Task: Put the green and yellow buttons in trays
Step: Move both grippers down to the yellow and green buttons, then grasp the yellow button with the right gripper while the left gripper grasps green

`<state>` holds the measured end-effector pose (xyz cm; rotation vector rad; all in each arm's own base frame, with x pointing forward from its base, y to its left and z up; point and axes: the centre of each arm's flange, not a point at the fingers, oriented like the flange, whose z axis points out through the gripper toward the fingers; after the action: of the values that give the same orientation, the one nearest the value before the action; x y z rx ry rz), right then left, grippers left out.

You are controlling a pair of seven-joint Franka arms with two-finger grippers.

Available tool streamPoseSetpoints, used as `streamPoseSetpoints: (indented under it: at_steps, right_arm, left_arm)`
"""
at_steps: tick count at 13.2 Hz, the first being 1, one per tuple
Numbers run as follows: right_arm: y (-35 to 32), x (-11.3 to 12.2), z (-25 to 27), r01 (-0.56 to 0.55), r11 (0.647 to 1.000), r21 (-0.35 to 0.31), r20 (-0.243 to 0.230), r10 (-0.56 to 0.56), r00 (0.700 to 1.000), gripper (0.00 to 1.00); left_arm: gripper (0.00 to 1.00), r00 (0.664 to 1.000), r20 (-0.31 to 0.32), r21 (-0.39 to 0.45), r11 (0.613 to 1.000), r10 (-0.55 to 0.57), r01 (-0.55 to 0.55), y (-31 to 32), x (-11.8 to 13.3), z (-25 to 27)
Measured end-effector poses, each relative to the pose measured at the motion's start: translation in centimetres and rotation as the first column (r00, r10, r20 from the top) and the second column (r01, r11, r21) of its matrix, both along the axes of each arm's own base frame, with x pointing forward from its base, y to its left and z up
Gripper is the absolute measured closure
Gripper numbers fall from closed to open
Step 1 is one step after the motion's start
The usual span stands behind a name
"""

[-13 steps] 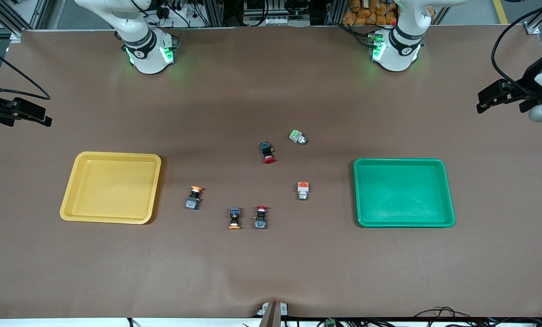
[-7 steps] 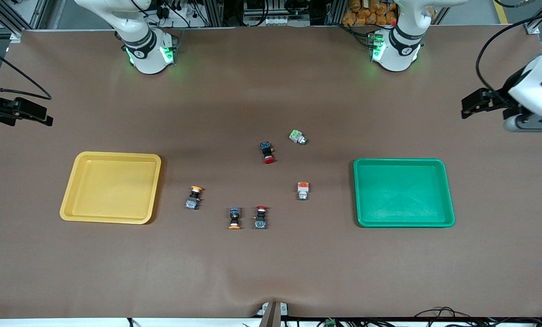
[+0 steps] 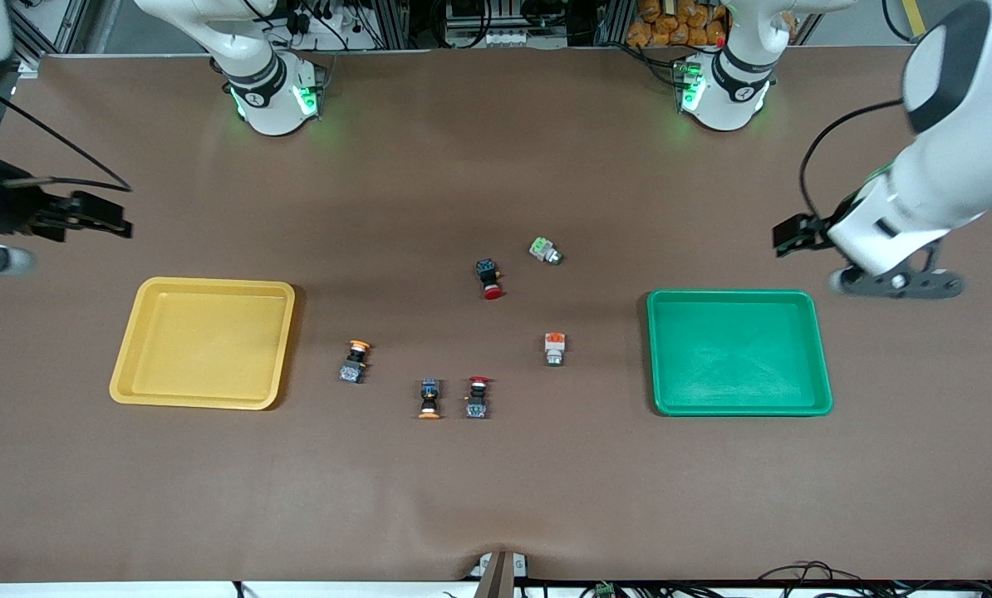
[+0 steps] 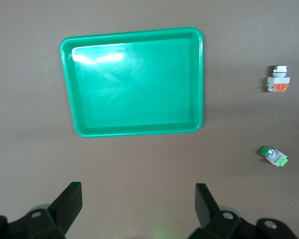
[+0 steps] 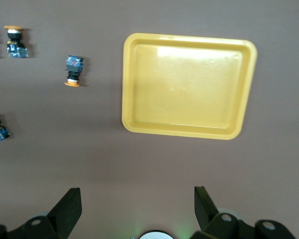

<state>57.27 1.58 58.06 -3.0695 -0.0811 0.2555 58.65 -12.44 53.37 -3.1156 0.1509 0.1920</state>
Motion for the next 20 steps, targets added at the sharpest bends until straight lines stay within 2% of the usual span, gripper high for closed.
streamPoseSetpoints:
  at_steps: [3, 6, 8, 11, 14, 18, 20]
  right_arm:
    - [4.1, 1.5, -2.7, -0.044, 0.999, -0.004, -0.006, 0.044, 0.999, 0.0]
    - [5.2, 3.3, -7.0, -0.043, 0.999, -0.01, -0.05, 0.042, 0.998, 0.0]
    - [5.2, 4.9, -10.4, -0.018, 1.0, -0.013, -0.06, 0.017, 0.998, 0.0]
    - [7.9, 7.5, -16.4, 0.058, 0.998, -0.025, -0.037, -0.058, 0.998, 0.0]
    - [14.2, 8.9, -23.7, 0.134, 0.99, -0.045, 0.0, -0.135, 0.991, 0.0]
    - [20.0, 9.1, -31.5, 0.228, 0.972, -0.054, 0.048, -0.225, 0.973, 0.0]
    - [21.3, 8.3, -34.5, 0.273, 0.961, -0.051, 0.069, -0.269, 0.961, 0.0]
  left_arm:
    - [0.0, 0.999, 0.008, -0.006, 0.999, 0.04, -0.04, -4.3, 1.2, -3.4]
    - [0.0, 1.0, 0.018, -0.018, 1.0, 0.024, -0.024, -9.7, 2.4, -6.4]
    - [0.0, 0.999, 0.042, -0.035, 0.999, 0.025, -0.023, -12.3, 3.4, -8.8]
    - [0.0, 0.998, 0.064, -0.057, 0.998, 0.003, 0.001, -15.7, 4.6, -13.1]
    - [0.0, 0.997, 0.07, -0.067, 0.997, -0.017, 0.022, -18.4, 5.1, -15.6]
    - [0.0, 0.995, 0.103, -0.09, 0.996, -0.01, 0.02, -20.9, 5.4, -18.0]
    - [0.0, 0.993, 0.118, -0.103, 0.995, -0.003, 0.015, -23.0, 5.0, -20.2]
